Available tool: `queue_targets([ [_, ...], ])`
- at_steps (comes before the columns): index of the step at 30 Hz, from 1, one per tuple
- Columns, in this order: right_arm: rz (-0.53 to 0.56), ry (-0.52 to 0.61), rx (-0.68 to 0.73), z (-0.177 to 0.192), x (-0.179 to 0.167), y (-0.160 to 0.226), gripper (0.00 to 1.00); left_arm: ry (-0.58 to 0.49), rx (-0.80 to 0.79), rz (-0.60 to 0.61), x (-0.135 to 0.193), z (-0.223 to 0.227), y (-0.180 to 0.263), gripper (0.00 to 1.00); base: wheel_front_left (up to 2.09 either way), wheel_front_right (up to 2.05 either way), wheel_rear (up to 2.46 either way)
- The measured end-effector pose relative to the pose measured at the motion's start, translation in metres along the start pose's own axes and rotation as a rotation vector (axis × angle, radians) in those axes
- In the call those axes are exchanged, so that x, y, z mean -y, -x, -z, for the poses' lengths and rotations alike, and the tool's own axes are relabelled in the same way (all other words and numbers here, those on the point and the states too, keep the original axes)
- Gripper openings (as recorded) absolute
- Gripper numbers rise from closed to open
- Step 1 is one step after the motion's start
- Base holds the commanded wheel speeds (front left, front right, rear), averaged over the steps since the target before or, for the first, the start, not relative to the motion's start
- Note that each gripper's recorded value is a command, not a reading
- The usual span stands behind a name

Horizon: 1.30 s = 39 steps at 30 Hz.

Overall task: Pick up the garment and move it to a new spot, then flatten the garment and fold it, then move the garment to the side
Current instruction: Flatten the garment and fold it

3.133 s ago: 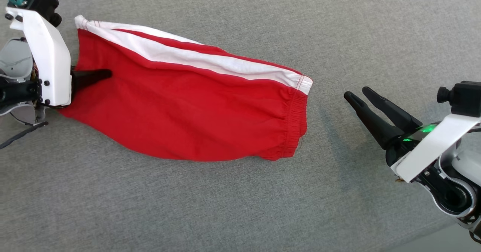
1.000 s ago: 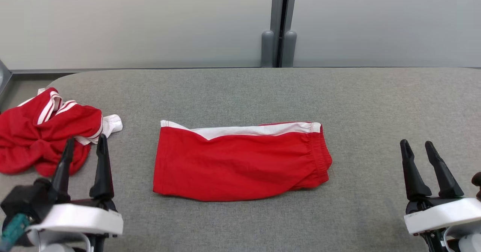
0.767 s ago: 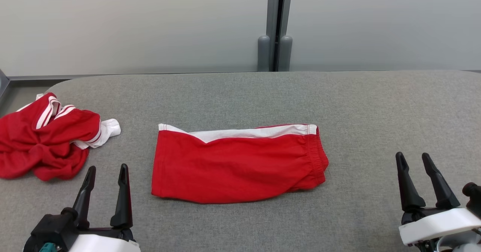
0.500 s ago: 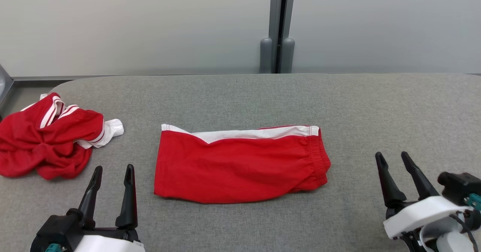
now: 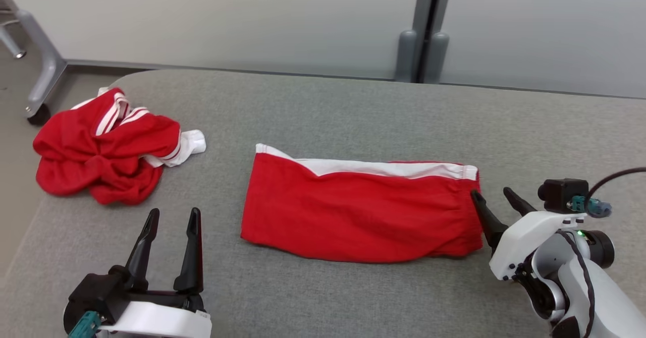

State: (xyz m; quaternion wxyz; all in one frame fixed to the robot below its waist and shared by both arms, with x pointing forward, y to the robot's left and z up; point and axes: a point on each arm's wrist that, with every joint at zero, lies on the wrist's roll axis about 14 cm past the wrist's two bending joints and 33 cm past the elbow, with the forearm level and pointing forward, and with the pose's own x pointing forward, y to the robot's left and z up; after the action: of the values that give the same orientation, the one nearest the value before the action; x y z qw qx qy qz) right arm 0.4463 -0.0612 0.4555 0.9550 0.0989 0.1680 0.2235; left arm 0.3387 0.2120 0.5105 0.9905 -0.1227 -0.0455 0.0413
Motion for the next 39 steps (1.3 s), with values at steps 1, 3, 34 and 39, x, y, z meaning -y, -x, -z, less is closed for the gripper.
queue_targets([
  [1, 0.004, -0.003, -0.029, 0.007, 0.002, -0.004, 1.0, -0.001, -0.001, -0.008, -0.003, 0.0, 0.0, 1.0, 0.0, 0.0, 0.0],
  [3, 0.008, -0.011, -0.083, 0.02, 0.004, -0.011, 1.0, -0.005, -0.004, -0.025, -0.009, 0.001, 0.0, 1.0, 0.0, 0.0, 0.0],
  [34, -0.071, -0.338, -0.336, 0.053, -0.012, -0.023, 0.0, -0.008, -0.026, -0.029, -0.012, 0.012, -0.006, 1.0, 0.0, 0.0, 0.0],
  [39, -0.009, -0.344, -0.329, 0.034, 0.033, 0.003, 0.0, -0.001, -0.028, 0.024, 0.003, 0.014, -0.014, 1.0, 0.0, 0.0, 0.0],
])
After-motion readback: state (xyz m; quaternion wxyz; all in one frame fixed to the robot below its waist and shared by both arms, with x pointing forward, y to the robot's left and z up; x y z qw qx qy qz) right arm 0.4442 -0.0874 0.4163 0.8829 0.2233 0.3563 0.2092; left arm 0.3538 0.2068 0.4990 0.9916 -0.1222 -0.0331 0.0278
